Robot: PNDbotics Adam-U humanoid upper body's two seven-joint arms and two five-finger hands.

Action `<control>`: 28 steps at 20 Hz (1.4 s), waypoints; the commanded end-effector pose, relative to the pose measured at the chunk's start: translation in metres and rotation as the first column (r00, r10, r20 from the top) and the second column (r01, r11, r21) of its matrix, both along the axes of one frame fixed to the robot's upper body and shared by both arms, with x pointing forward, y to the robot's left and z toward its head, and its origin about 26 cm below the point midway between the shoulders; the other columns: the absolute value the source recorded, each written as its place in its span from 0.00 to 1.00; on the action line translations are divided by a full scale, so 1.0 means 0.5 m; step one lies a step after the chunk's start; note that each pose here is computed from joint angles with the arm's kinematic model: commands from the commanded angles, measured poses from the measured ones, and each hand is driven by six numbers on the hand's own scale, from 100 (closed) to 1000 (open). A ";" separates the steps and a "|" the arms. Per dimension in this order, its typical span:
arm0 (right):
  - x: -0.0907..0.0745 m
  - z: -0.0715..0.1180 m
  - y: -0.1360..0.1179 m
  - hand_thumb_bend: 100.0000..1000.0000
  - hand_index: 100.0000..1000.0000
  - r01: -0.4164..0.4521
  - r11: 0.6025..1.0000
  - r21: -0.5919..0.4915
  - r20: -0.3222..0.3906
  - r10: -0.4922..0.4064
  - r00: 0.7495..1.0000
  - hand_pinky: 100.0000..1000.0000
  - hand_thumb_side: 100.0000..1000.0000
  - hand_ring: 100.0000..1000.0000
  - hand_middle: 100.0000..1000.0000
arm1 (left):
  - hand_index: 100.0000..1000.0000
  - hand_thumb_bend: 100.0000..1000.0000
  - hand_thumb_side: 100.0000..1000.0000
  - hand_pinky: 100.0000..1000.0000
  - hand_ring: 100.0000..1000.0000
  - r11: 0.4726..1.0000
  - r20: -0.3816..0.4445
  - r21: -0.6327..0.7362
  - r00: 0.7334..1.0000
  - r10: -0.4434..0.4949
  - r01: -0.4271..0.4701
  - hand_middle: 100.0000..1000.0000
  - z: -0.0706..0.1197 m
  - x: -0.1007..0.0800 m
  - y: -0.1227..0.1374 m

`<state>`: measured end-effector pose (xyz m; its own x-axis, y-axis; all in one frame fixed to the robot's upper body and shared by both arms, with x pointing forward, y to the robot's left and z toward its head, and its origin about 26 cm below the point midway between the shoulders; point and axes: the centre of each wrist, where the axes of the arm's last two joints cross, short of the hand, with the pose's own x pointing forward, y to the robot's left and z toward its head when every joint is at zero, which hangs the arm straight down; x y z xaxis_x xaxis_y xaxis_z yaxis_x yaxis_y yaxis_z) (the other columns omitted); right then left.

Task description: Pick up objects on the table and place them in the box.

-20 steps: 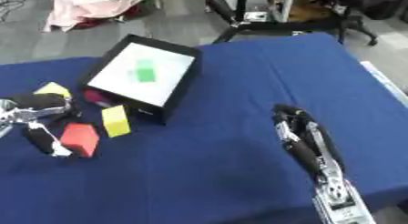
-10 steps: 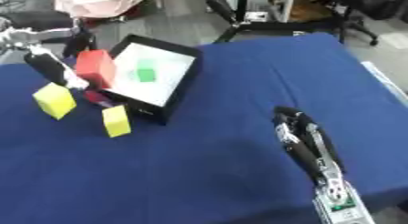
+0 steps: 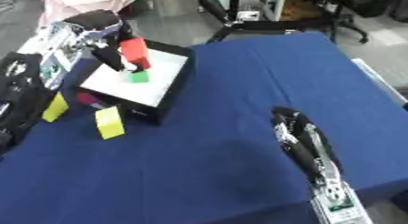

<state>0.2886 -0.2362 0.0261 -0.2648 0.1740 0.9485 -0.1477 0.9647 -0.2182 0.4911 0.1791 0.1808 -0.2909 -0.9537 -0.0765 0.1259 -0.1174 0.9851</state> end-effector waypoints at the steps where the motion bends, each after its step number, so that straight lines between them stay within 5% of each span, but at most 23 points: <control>1: 0.007 0.014 0.006 0.00 0.78 -0.018 1.000 0.007 0.022 0.018 1.000 0.77 0.56 0.75 0.73 | 0.57 0.57 0.41 0.59 0.41 0.991 0.070 -0.011 0.989 0.131 -0.130 0.39 -0.014 0.017 0.004; 5: 0.008 0.015 0.009 0.00 0.78 -0.023 1.000 0.010 0.024 0.023 0.999 0.77 0.56 0.75 0.73 | 0.65 0.63 0.44 0.63 0.46 0.965 0.089 -0.050 0.961 0.262 -0.258 0.47 -0.054 0.021 0.012; 6: 0.008 0.015 0.009 0.00 0.78 -0.023 1.000 0.011 0.025 0.023 0.999 0.77 0.56 0.75 0.73 | 0.73 0.68 0.46 0.66 0.52 0.961 0.089 -0.050 0.957 0.277 -0.273 0.56 -0.063 0.020 0.014; 10: 0.008 0.015 0.008 0.00 0.78 -0.021 1.000 0.011 0.025 0.021 0.999 0.77 0.56 0.75 0.73 | 0.81 0.84 0.54 0.71 0.61 0.956 0.104 -0.064 0.951 0.290 -0.285 0.67 -0.067 0.020 0.025; 16: 0.008 0.015 0.002 0.00 0.78 -0.007 1.000 0.007 0.026 0.006 1.000 0.77 0.56 0.75 0.73 | 0.76 0.87 0.59 0.70 0.56 0.978 0.184 -0.148 0.967 0.176 -0.149 0.60 0.036 0.006 0.070; 20: 0.008 0.015 -0.003 0.00 0.78 0.002 1.000 0.000 0.027 -0.002 1.000 0.77 0.56 0.75 0.73 | 0.73 0.84 0.53 0.69 0.51 0.994 0.174 -0.109 0.985 0.011 0.009 0.54 0.129 -0.047 0.116; 24: 0.008 0.017 -0.008 0.00 0.78 0.008 1.000 -0.008 0.031 -0.008 0.999 0.77 0.56 0.75 0.73 | 0.74 0.81 0.46 0.69 0.50 0.992 0.073 0.011 0.989 -0.129 0.129 0.53 0.183 -0.126 0.154; 28: 0.009 0.018 -0.009 0.00 0.78 0.010 1.000 -0.012 0.033 -0.009 0.999 0.77 0.56 0.75 0.73 | 0.71 0.76 0.41 0.66 0.47 0.979 -0.116 0.047 0.975 -0.190 0.197 0.50 0.169 -0.190 0.179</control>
